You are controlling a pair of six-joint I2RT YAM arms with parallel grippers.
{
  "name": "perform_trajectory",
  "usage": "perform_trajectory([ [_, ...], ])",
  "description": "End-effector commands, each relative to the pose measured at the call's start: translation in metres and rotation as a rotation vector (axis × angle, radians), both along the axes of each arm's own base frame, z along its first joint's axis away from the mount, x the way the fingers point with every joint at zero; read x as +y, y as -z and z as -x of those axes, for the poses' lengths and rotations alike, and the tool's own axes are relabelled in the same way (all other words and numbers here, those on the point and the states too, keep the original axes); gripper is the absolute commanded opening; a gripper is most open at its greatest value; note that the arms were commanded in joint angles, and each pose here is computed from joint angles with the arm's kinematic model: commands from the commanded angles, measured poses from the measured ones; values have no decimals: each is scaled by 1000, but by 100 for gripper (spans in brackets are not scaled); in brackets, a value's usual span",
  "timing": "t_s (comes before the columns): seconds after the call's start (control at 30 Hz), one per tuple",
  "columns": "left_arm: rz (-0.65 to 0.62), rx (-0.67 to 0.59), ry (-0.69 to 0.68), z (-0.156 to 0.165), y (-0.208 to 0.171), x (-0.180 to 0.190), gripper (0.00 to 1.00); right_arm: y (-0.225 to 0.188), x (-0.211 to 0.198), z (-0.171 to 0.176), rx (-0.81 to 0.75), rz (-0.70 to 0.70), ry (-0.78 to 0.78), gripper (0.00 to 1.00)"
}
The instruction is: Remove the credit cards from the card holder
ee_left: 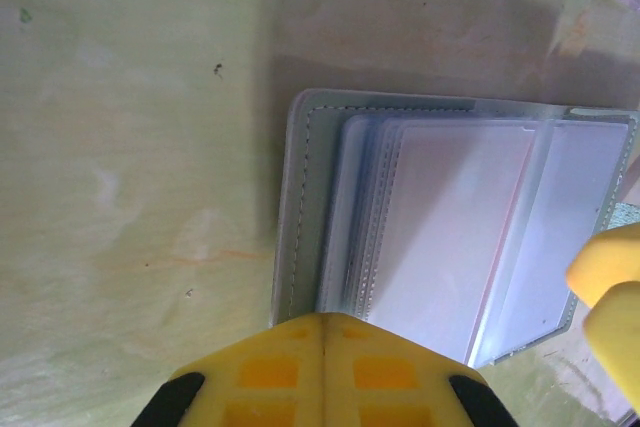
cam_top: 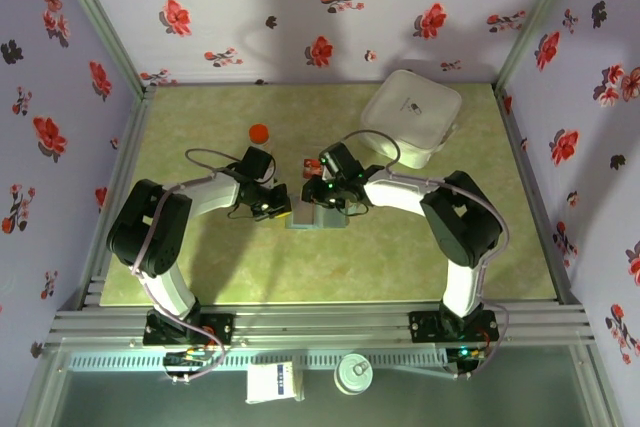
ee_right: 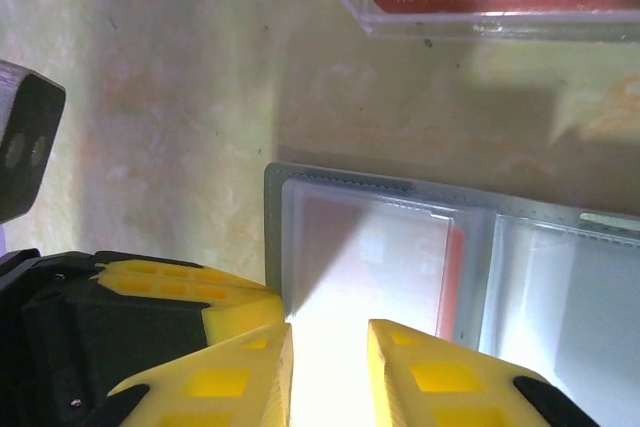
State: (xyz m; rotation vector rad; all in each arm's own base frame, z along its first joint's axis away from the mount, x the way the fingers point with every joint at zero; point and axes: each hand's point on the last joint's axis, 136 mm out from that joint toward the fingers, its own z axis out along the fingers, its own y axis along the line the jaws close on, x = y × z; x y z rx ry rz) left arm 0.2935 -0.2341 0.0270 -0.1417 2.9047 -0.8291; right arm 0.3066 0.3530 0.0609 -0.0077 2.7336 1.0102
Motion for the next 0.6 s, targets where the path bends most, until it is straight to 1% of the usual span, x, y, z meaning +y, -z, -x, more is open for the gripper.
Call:
perform_trajectory([
  [0.0, -7, 8, -3, 5, 1, 3, 0, 6, 7, 7, 37, -28, -2, 29],
  [0.17, -2, 11, -5, 6, 1, 2, 0, 13, 6, 11, 60, -20, 1, 29],
  [0.33, -2, 10, -4, 6, 1, 1, 0, 18, 7, 15, 79, -22, -8, 24],
  [0.57, -2, 14, -5, 6, 3, 1, 0, 26, 6, 18, 101, -8, -13, 23],
])
